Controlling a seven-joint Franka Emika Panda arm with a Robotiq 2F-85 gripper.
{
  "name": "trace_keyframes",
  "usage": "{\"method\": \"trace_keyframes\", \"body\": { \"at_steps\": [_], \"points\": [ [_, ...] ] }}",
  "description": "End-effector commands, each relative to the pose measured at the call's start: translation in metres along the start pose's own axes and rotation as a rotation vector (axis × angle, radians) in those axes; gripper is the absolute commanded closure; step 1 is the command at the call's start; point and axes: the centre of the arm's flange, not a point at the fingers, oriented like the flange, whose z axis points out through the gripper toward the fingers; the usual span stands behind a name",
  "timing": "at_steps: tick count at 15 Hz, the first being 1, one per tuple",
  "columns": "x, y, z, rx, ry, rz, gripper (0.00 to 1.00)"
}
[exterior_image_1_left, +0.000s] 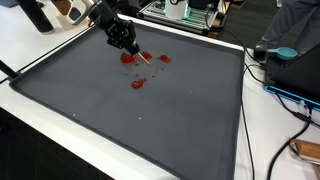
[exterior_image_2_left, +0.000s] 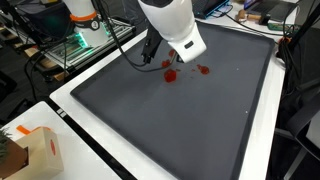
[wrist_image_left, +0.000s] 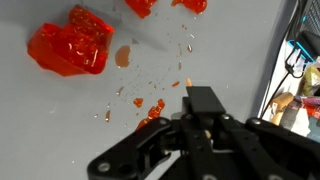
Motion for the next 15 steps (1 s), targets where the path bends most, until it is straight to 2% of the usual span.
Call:
{"method": "trace_keyframes", "body": {
  "at_steps": [1,8,15],
  "points": [
    [-0.009,0.011,0.013,0.056,0.000,0.003,0.97],
    [-0.011,0.020,0.028,0.066,-0.013,0.033,0.97],
    [-0.011,0.020,0.030,0.052,-0.020,0.135,0.97]
  ]
}}
